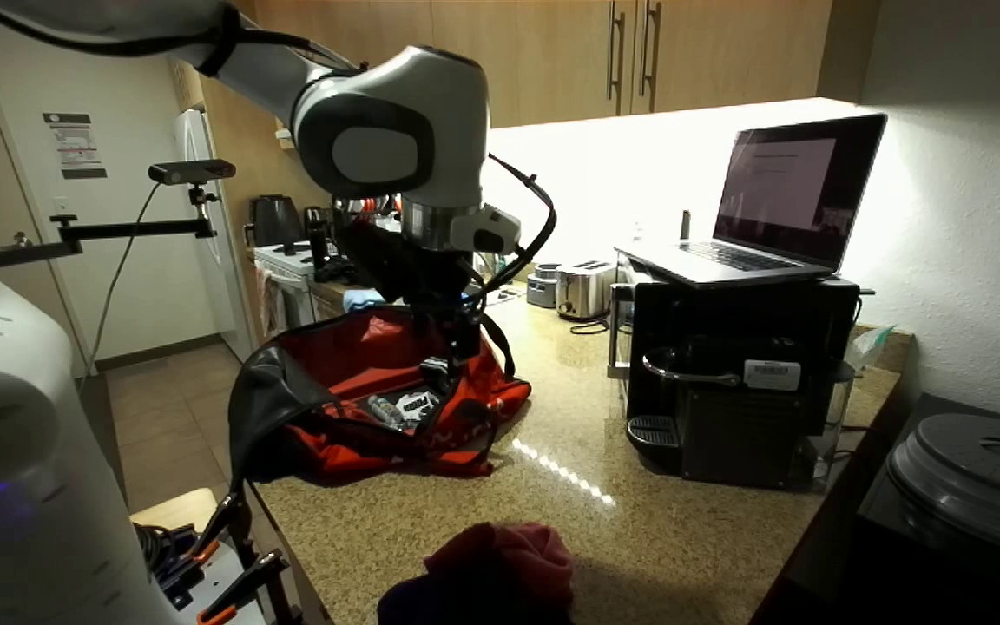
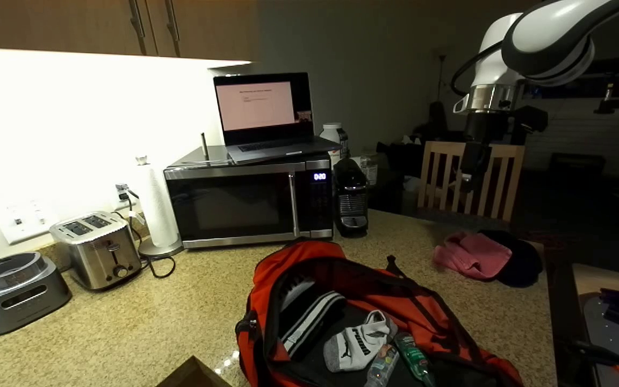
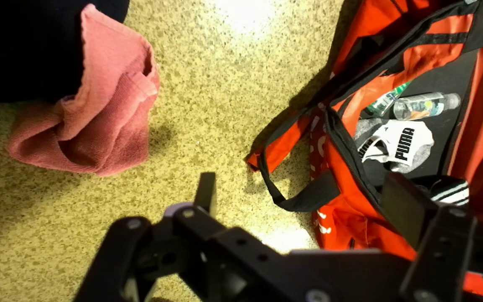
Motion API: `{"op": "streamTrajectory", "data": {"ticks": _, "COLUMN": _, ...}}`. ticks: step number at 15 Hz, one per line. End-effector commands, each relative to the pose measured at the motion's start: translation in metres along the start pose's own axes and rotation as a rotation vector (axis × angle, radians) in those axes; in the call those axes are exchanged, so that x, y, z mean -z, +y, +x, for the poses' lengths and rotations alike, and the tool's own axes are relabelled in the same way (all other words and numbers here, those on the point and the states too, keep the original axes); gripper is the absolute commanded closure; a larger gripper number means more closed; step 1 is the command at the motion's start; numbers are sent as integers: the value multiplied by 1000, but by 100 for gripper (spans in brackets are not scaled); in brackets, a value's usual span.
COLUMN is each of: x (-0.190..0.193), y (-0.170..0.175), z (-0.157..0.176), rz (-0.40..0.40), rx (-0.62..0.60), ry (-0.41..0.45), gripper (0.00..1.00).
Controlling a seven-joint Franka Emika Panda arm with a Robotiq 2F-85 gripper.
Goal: Remove the sock from the bag
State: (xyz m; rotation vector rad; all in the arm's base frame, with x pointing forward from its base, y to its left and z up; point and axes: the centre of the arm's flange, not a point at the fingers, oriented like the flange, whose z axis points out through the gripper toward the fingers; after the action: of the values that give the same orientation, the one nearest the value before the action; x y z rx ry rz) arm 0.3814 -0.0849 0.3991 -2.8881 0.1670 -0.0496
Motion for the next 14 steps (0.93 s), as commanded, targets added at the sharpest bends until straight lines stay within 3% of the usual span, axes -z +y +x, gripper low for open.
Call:
{"op": "streamTrajectory", "data": {"ticks": 1, "x": 0, "y": 0, "z": 0, "rz": 0, "rx": 0, "ry": 0, "gripper": 0}}
{"op": "streamTrajectory", "data": {"ticks": 5, "x": -2, "y": -2, "z": 2, "rz": -4, "rx": -3, "ry": -2, "gripper": 0}}
{"op": "streamTrajectory", "data": {"ticks": 14, "x": -32, "y": -29, "z": 52, "rz": -72, "rx": 36, "ry": -76, "gripper": 0}}
